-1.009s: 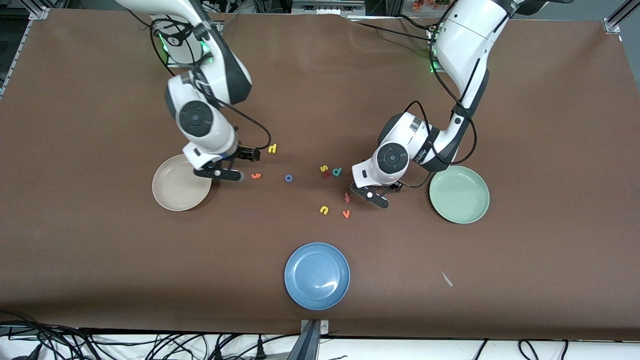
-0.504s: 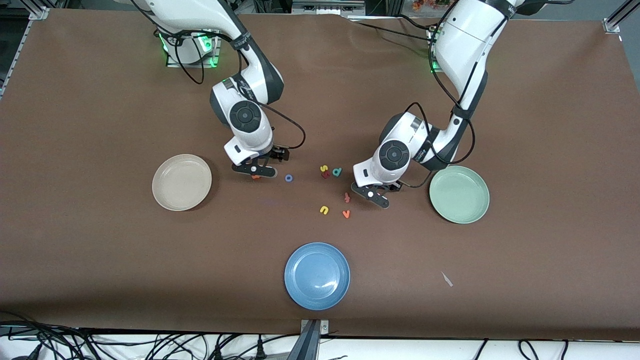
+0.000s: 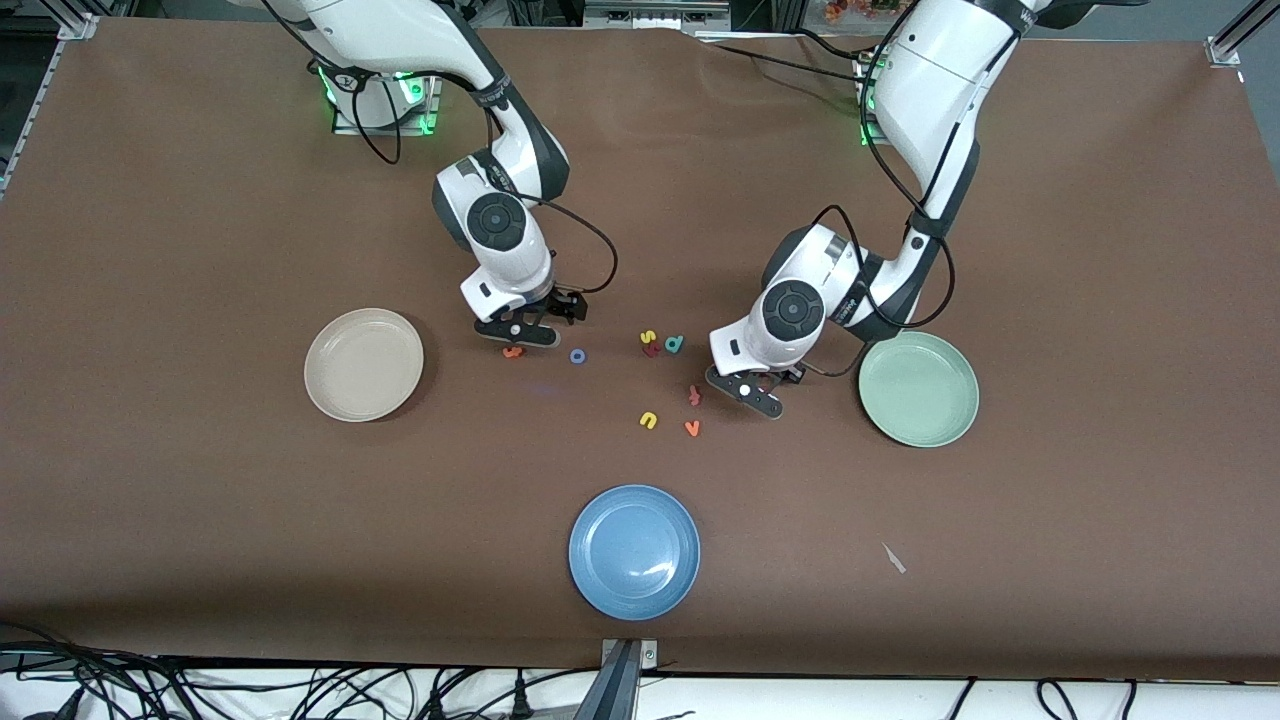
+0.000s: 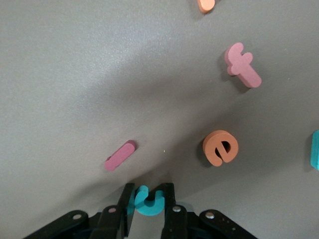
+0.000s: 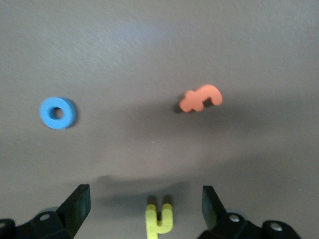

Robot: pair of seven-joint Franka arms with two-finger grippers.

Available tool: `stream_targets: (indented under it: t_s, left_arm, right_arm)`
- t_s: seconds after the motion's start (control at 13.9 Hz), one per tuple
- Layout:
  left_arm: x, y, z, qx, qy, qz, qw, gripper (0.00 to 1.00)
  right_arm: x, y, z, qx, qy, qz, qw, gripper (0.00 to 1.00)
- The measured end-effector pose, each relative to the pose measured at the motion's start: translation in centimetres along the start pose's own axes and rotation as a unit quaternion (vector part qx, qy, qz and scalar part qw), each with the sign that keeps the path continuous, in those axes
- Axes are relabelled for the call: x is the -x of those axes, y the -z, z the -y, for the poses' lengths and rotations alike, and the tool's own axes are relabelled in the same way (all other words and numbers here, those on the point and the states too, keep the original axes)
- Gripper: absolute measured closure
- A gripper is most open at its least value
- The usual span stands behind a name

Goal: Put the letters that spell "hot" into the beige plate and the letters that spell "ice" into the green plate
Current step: 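Carry the cyan c to the green plate while the right gripper grasps yellow u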

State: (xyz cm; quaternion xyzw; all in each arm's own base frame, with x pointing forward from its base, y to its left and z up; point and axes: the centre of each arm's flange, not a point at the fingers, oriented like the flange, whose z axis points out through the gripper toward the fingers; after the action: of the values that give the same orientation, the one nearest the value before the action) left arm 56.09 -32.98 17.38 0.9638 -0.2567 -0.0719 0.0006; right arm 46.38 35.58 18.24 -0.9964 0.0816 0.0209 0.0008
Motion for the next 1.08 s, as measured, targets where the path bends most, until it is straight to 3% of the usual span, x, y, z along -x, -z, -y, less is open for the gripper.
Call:
stream_targets:
  t_s: [0.22, 0.43, 0.72, 1.08]
  left_arm:
    - [0.0, 0.8, 0.2, -0.001, 0.001, -0.001, 1.000, 0.75]
    - [0.3, 3.5, 2.5, -0.002, 0.013, 0.003, 1.000, 0.75]
    - [1.8, 7.3, 10.1, 0.003, -0.014, 0.008, 1.000, 0.75]
    - [4.3, 7.5, 19.2, 0.017, -0.045, 0.016, 0.999, 0.75]
  right_arm:
    - [0.7, 0.5, -0.4, -0.008, -0.010, 0.005, 1.000, 0.01]
    - [1.3, 0.8, 0.0, -0.014, -0.007, 0.006, 1.000, 0.10]
    - [1.6, 0.3, -0.4, -0.014, -0.005, 0.005, 1.000, 0.11]
    - [2.2, -0.7, -1.2, -0.014, -0.005, 0.003, 1.000, 0.13]
